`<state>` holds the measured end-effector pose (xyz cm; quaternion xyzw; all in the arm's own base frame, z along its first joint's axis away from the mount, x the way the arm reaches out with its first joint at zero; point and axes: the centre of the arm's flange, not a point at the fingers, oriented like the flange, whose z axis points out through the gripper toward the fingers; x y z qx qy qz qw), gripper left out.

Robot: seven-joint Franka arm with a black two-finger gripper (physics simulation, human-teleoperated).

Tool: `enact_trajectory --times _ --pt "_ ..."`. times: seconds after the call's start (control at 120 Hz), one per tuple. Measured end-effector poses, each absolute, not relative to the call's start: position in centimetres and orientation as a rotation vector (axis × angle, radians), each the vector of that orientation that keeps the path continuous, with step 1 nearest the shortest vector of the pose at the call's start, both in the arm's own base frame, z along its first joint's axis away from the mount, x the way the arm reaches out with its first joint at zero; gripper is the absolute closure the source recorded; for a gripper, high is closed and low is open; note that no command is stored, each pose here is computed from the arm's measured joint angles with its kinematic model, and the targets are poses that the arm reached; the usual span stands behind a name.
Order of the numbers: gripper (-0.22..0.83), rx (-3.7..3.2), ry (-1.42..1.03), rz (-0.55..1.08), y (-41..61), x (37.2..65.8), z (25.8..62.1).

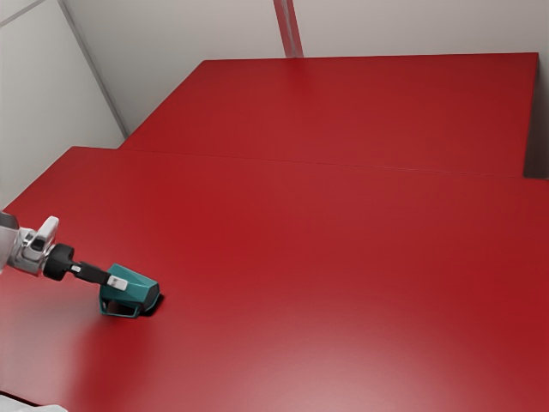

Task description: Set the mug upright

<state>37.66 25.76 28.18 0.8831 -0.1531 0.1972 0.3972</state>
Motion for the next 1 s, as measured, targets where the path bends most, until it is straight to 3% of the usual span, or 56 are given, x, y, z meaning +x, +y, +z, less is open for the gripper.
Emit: enact_trajectory --times 0.217,0.558,1.0 --pt "0.74 2.247 -0.436 0.526 25.2 38.2 29.9" --pt "0.75 2.291 -0.585 0.575 22.7 39.9 35.6" --pt "0.75 2.510 -0.808 0.314 17.2 42.6 40.6"
